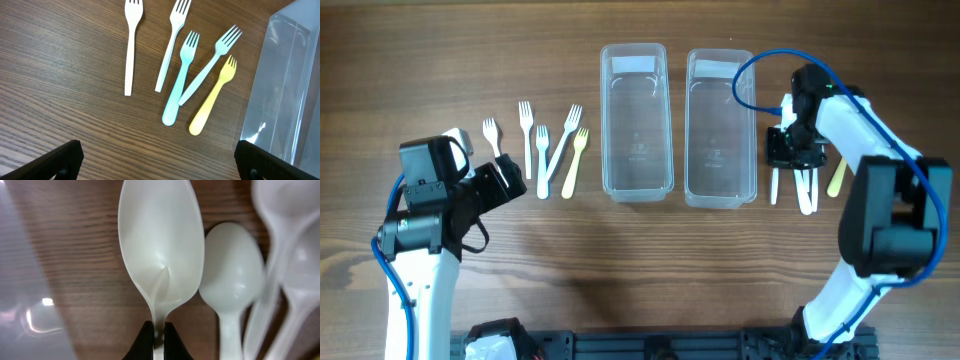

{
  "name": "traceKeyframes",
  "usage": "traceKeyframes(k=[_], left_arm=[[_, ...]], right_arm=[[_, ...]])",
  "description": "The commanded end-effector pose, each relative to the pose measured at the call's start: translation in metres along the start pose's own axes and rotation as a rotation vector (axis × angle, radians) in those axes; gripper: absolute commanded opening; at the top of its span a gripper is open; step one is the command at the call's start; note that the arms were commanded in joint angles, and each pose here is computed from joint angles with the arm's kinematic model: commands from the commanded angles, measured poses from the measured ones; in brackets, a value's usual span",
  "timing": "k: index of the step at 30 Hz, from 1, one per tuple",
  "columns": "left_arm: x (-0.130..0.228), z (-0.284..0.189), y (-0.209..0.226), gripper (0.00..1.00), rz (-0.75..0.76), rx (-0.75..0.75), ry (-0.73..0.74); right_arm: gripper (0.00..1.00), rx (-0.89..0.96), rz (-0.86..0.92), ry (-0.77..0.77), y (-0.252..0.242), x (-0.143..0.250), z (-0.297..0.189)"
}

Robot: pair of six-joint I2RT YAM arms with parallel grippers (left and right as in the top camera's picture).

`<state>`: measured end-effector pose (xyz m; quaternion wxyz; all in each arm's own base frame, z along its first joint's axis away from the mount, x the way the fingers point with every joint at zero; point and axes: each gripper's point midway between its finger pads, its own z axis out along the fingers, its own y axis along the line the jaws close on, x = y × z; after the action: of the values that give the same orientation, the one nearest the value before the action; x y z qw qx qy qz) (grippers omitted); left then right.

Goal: Pack container
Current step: 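Carry the white spoon into the right container and release it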

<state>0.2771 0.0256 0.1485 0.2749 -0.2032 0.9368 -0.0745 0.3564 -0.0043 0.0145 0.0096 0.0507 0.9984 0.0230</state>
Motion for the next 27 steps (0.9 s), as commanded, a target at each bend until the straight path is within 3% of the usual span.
traceKeyframes(k=[1, 6, 10, 16, 25, 26, 27], left_arm=[[-0.008, -0.004, 0.000, 1.00, 0.013, -0.004, -0.022], [-0.008, -0.004, 0.000, 1.00, 0.014, -0.004, -0.022], [-0.008, -0.004, 0.000, 1.00, 0.013, -0.004, -0.022], [-0.008, -0.004, 0.000, 1.00, 0.013, -0.004, -0.022], [-0.008, -0.004, 0.000, 1.00, 0.013, -0.004, -0.022], [-0.008, -0.004, 0.000, 1.00, 0.013, -0.004, -0.022], [-0.008, -0.004, 0.000, 1.00, 0.013, -0.004, -0.022]], right_arm=[[0.04, -0.010, 0.011, -0.240, 0.005, -0.032, -0.080], [0.04, -0.196, 0.007, -0.501, 0.037, -0.029, -0.181], [0.04, -0.332, 0.001, -0.551, 0.076, -0.012, -0.215], [0.04, -0.330, -0.084, -0.440, 0.132, -0.010, -0.166], [0.04, -0.206, -0.028, -0.230, 0.134, -0.027, -0.054], [0.10, -0.202, -0.027, -0.218, 0.134, -0.026, -0.049], [0.21, -0.201, -0.028, -0.215, 0.133, -0.026, -0.048]])
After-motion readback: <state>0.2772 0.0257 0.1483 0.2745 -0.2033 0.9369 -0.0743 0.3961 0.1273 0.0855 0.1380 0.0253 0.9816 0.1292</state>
